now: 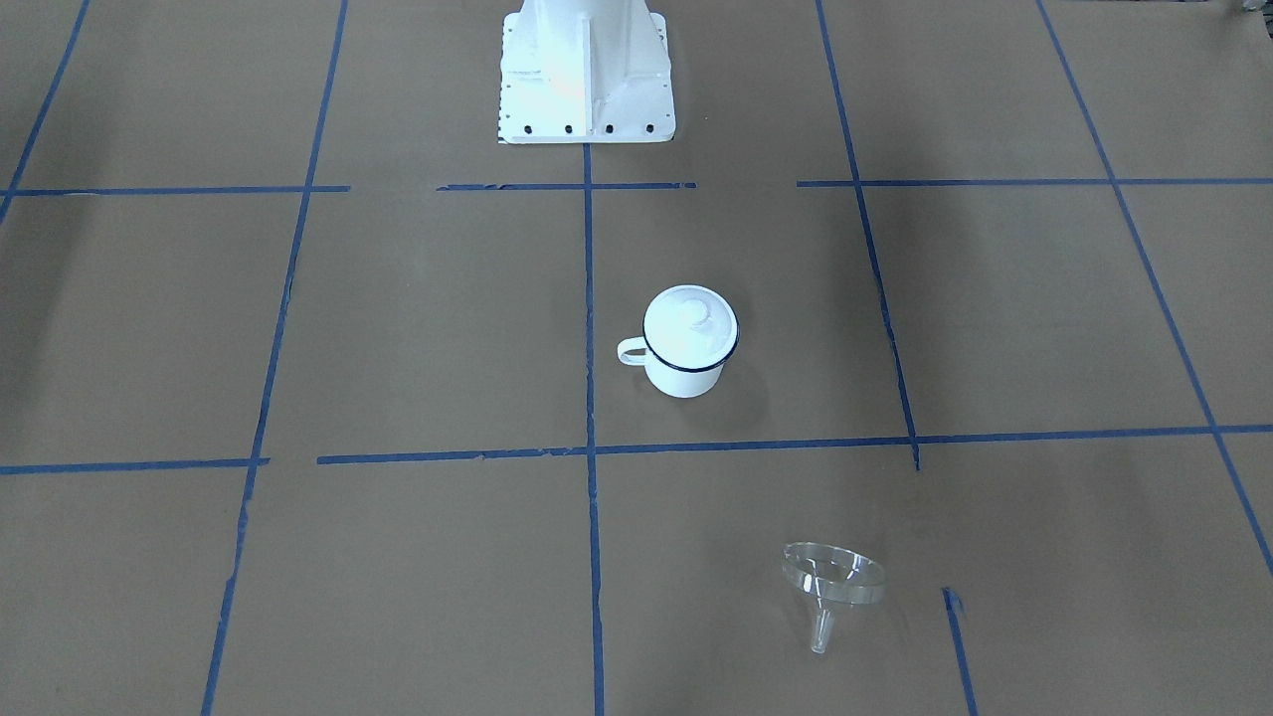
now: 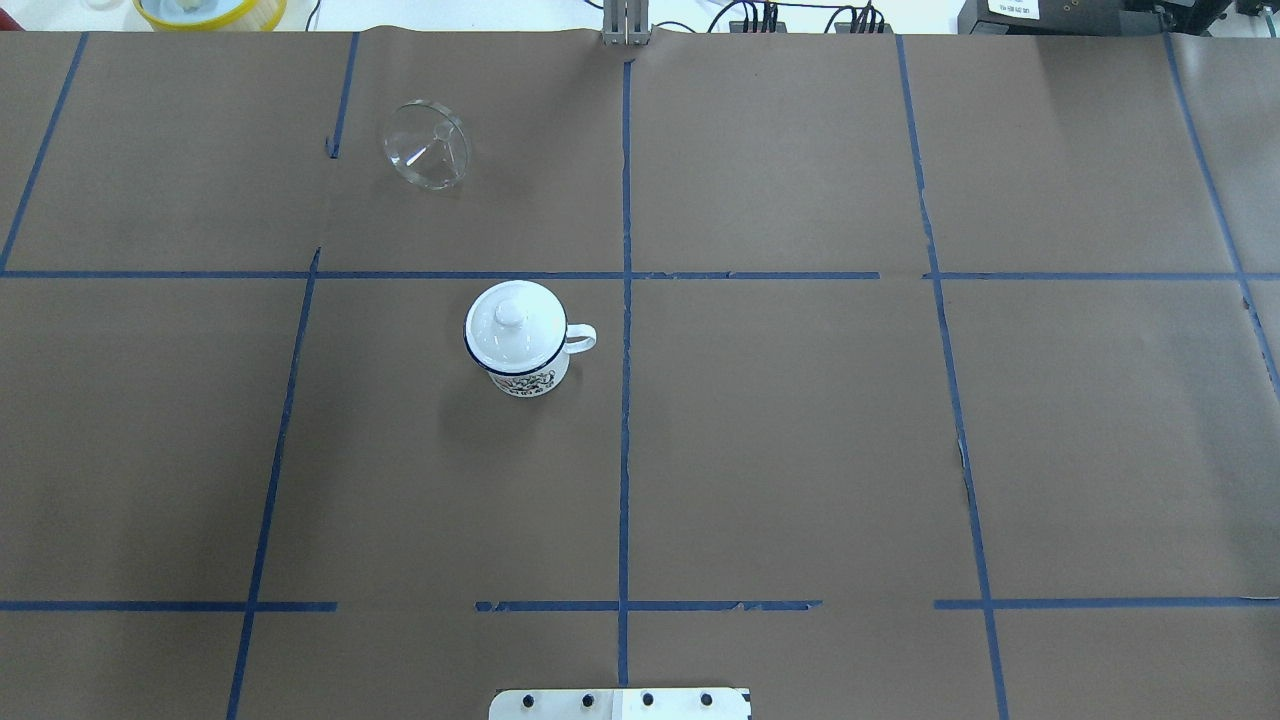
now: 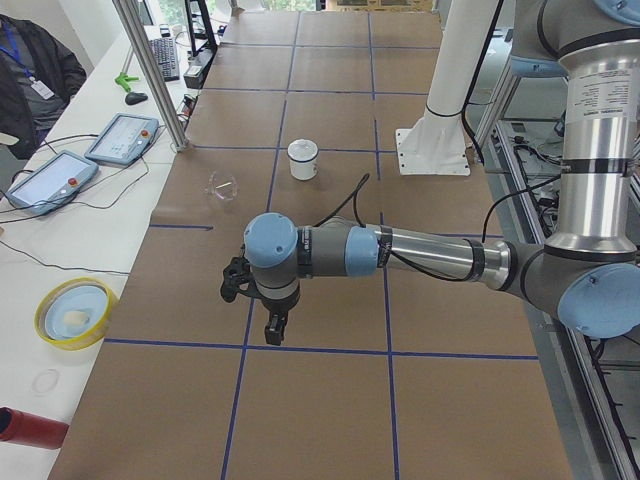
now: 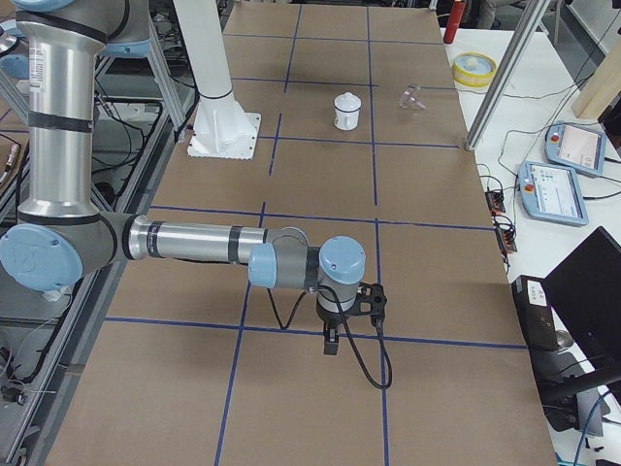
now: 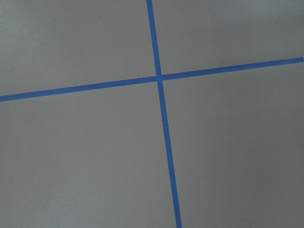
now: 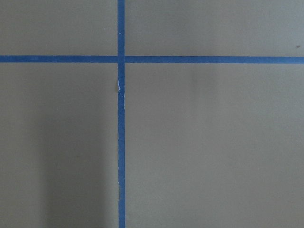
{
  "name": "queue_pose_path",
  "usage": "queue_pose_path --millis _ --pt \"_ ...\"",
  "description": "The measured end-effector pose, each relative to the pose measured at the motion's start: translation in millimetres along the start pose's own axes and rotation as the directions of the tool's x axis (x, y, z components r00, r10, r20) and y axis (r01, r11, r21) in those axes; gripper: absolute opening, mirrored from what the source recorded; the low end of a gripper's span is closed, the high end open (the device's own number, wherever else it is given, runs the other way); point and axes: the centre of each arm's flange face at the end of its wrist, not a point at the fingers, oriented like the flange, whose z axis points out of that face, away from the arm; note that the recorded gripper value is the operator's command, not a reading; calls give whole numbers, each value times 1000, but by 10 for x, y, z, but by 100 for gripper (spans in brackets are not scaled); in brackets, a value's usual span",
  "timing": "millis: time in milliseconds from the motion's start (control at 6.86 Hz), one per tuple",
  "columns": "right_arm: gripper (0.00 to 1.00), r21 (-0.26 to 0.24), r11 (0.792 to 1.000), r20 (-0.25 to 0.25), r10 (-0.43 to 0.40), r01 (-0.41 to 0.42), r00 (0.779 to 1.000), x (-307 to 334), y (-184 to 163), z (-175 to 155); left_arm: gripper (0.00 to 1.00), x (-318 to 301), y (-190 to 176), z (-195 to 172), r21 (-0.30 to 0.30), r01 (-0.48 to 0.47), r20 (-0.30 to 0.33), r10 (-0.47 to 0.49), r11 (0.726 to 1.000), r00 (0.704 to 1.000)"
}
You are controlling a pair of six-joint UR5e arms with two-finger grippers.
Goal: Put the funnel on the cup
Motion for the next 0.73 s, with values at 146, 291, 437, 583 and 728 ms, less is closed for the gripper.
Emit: queue_pose_path --millis 146,291,437,583,728 --pt "100 0 1000 0 0 0 1000 0 0 0 100 80 -176 -104 29 -31 6 31 999 1000" --pt "100 0 1000 0 0 0 1000 0 0 0 100 166 -398 -317 97 -69 23 67 993 997" --pt "100 0 1000 0 0 0 1000 0 0 0 100 249 -531 -573 193 -107 45 100 975 994" --pt "100 0 1000 0 0 0 1000 0 0 0 100 346 -604 -740 273 -96 44 87 957 995" --pt "100 0 1000 0 0 0 1000 0 0 0 100 468 -687 -861 330 -15 9 13 944 1000"
